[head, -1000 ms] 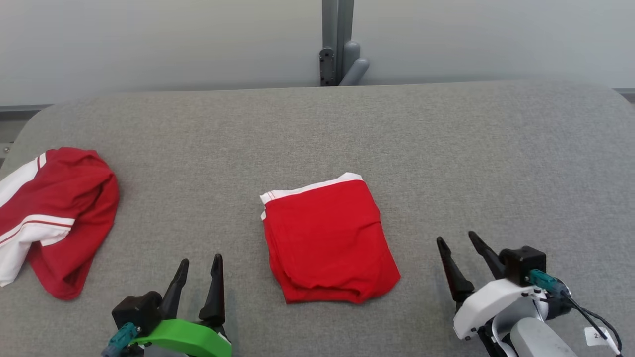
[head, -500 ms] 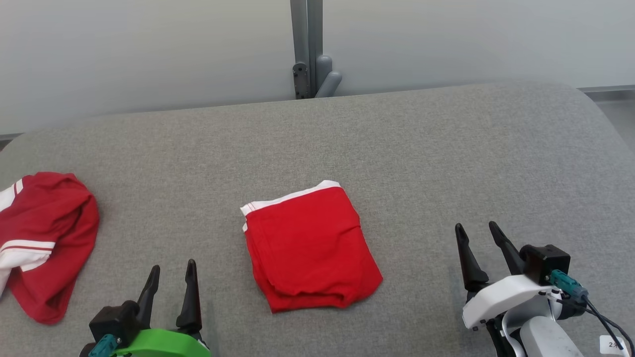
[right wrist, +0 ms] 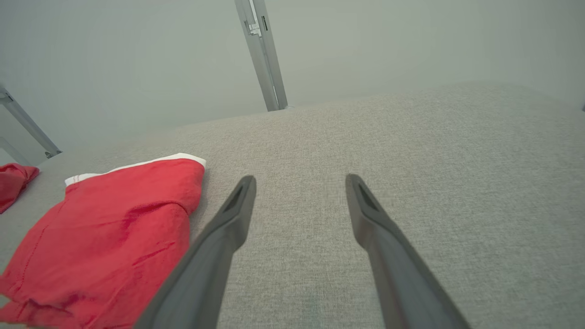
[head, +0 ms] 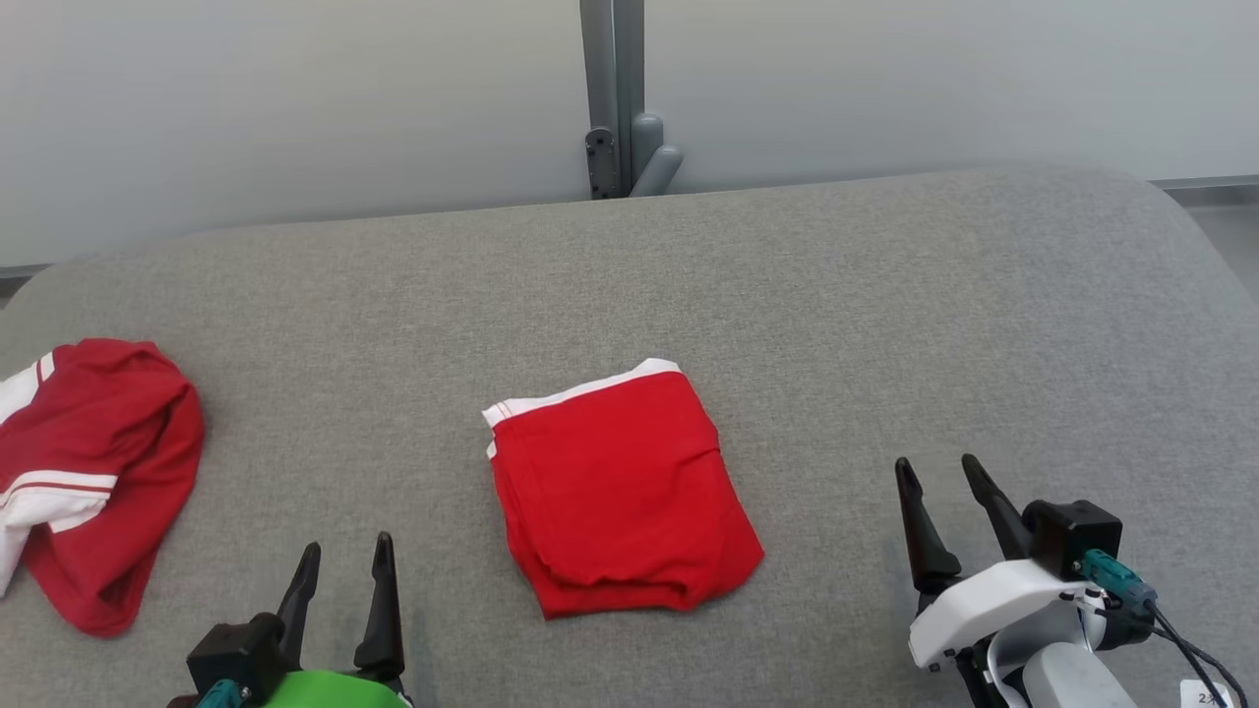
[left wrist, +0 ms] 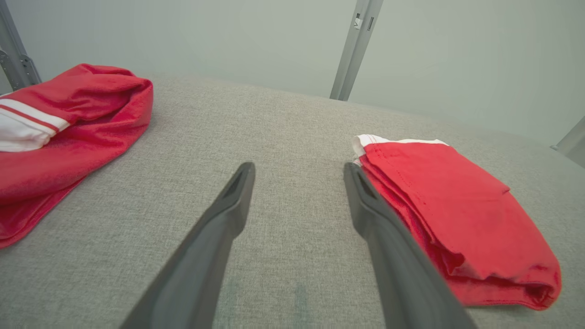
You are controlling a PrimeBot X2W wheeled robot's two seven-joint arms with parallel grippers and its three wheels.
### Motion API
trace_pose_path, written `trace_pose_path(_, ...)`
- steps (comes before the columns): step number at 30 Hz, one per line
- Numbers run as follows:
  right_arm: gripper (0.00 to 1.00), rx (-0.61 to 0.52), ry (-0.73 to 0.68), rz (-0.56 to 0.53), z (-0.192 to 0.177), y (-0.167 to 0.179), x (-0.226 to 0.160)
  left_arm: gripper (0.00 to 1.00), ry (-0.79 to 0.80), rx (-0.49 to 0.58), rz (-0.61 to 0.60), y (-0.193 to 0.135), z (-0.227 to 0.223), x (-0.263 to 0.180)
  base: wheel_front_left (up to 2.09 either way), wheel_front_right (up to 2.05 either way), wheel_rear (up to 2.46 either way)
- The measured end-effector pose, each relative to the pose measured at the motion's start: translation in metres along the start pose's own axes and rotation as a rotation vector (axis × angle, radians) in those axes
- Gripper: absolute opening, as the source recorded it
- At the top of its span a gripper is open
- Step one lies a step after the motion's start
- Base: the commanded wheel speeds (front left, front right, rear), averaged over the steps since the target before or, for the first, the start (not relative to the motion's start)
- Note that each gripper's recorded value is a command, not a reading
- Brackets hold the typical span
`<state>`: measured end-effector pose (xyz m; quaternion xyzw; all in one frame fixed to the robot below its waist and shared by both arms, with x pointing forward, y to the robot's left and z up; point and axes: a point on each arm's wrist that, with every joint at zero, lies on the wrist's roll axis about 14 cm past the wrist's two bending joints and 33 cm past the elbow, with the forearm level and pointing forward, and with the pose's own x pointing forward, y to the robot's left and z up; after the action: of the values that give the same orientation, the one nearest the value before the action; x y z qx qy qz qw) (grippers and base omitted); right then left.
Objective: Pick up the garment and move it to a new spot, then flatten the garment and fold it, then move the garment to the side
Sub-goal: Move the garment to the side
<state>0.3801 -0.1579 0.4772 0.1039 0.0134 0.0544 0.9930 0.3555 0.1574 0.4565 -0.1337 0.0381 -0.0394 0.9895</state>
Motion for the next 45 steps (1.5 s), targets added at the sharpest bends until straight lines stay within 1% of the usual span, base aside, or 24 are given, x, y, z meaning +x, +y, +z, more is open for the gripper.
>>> trace_pose_path(4, 1.00, 0.000, 0.031, 0.039, -0.010, 0.013, 0.004, 1.00, 0.015, 0.000, 0.004, 0.000, -0.005, -0.003, 0.00, 0.00, 0.00)
trace_pose_path(7, 1.00, 0.006, 0.038, 0.091, -0.011, 0.029, 0.017, 1.00, 0.030, -0.003, 0.003, 0.000, -0.010, -0.004, 0.00, 0.00, 0.00)
trace_pose_path(10, 1.00, 0.010, 0.042, 0.161, -0.011, 0.053, 0.034, 1.00, 0.038, -0.011, 0.009, 0.000, -0.013, -0.004, 0.00, 0.00, 0.00)
trace_pose_path(11, 1.00, 0.018, 0.055, 0.206, -0.014, 0.068, 0.045, 1.00, 0.042, -0.013, 0.017, 0.003, -0.014, -0.005, 0.00, 0.00, 0.00)
trace_pose_path(12, 1.00, 0.015, 0.070, 0.228, -0.018, 0.075, 0.049, 1.00, 0.045, -0.016, 0.025, 0.005, -0.015, -0.006, 0.00, 0.00, 0.00)
trace_pose_path(15, 1.00, 0.011, 0.122, 0.277, -0.033, 0.091, 0.062, 1.00, 0.058, -0.019, 0.055, 0.012, -0.019, -0.012, 0.00, 0.00, 0.00)
trace_pose_path(19, 1.00, 0.015, 0.220, 0.315, -0.061, 0.107, 0.071, 1.00, 0.064, -0.022, 0.111, 0.027, -0.021, -0.022, 0.00, 0.00, 0.00)
trace_pose_path(24, 1.00, 0.015, 0.367, 0.343, -0.103, 0.119, 0.067, 1.00, 0.069, -0.023, 0.167, 0.042, -0.022, -0.032, 0.00, 0.00, 0.00)
trace_pose_path(25, 0.45, 0.015, 0.382, 0.352, -0.107, 0.123, 0.067, 1.00, 0.070, -0.022, 0.176, 0.045, -0.022, -0.034, 0.00, 0.00, 0.00)
trace_pose_path(26, 0.03, 0.018, 0.390, 0.360, -0.110, 0.126, 0.068, 1.00, 0.070, -0.023, 0.183, 0.046, -0.022, -0.035, 0.00, 0.00, 0.00)
trace_pose_path(27, 0.00, 0.023, 0.394, 0.367, -0.111, 0.129, 0.069, 1.00, 0.072, -0.022, 0.189, 0.048, -0.023, -0.036, 0.00, 0.00, 0.00)
trace_pose_path(30, 0.00, 0.037, 0.392, 0.372, -0.111, 0.131, 0.072, 1.00, 0.079, -0.022, 0.191, 0.048, -0.025, -0.035, 0.00, 0.00, 0.00)
trace_pose_path(34, 0.00, 0.051, 0.343, 0.352, -0.097, 0.123, 0.079, 1.00, 0.077, -0.021, 0.173, 0.044, -0.024, -0.029, 0.00, 0.00, 0.00)
trace_pose_path(37, 0.00, 0.059, 0.315, 0.320, -0.089, 0.111, 0.079, 1.00, 0.086, -0.011, 0.141, 0.037, -0.026, -0.022, 0.00, 0.00, 0.00)
trace_pose_path(40, 0.00, 0.061, 0.309, 0.274, -0.087, 0.093, 0.070, 1.00, 0.098, -0.011, 0.088, 0.023, -0.030, -0.013, 0.00, 0.00, 0.00)
trace_pose_path(45, 0.00, 0.052, 0.281, 0.178, -0.076, 0.055, 0.055, 1.00, 0.113, -0.011, -0.040, -0.013, -0.036, 0.010, 0.00, 0.00, 0.00)
